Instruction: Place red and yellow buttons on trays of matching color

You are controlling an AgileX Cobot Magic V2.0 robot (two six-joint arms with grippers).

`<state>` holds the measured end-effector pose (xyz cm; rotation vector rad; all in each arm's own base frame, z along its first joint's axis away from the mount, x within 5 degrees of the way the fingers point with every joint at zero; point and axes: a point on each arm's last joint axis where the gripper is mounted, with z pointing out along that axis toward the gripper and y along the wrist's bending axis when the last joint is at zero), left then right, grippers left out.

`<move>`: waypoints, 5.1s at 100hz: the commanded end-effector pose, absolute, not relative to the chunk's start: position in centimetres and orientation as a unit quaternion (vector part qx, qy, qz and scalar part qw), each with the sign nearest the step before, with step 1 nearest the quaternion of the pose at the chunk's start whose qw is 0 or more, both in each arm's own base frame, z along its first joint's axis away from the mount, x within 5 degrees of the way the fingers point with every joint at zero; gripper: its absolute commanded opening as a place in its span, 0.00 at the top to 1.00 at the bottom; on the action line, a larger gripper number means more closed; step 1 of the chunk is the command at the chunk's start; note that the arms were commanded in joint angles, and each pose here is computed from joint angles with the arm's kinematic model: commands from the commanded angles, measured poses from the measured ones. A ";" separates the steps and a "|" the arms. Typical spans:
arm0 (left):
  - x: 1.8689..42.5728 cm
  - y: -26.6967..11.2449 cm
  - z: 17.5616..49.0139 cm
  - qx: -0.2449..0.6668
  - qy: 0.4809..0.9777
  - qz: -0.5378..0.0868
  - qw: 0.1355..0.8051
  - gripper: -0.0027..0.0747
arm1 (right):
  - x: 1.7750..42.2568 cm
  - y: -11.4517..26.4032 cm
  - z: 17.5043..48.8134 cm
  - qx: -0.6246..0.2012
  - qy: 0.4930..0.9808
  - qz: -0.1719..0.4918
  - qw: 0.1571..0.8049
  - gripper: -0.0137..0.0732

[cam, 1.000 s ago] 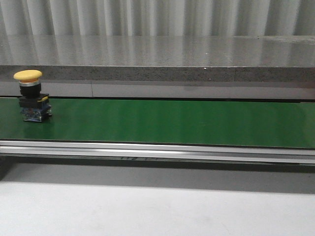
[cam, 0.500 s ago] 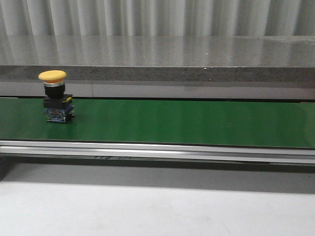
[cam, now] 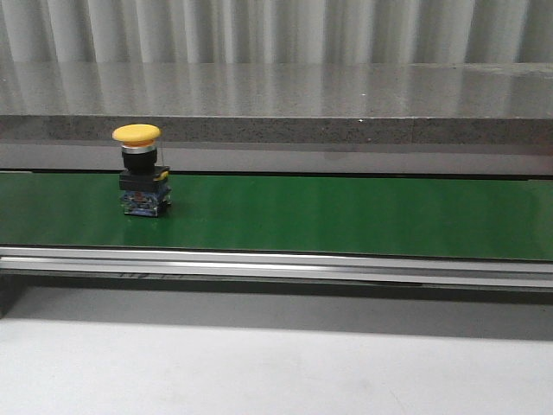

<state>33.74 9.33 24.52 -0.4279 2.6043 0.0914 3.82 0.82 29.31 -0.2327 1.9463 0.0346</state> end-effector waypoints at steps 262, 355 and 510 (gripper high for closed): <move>10.0 -3.1 29.9 0.113 0.786 -0.098 0.600 0.99 | 24.9 12.3 34.1 -0.243 0.910 0.113 0.317 0.12; 10.1 -3.2 29.9 0.113 0.786 -0.098 0.599 0.99 | 33.8 10.8 29.0 -0.179 0.949 0.083 0.244 0.77; 10.1 -3.2 29.9 0.113 0.787 -0.098 0.599 0.99 | 22.4 -24.1 26.8 0.475 0.813 -0.076 0.329 0.87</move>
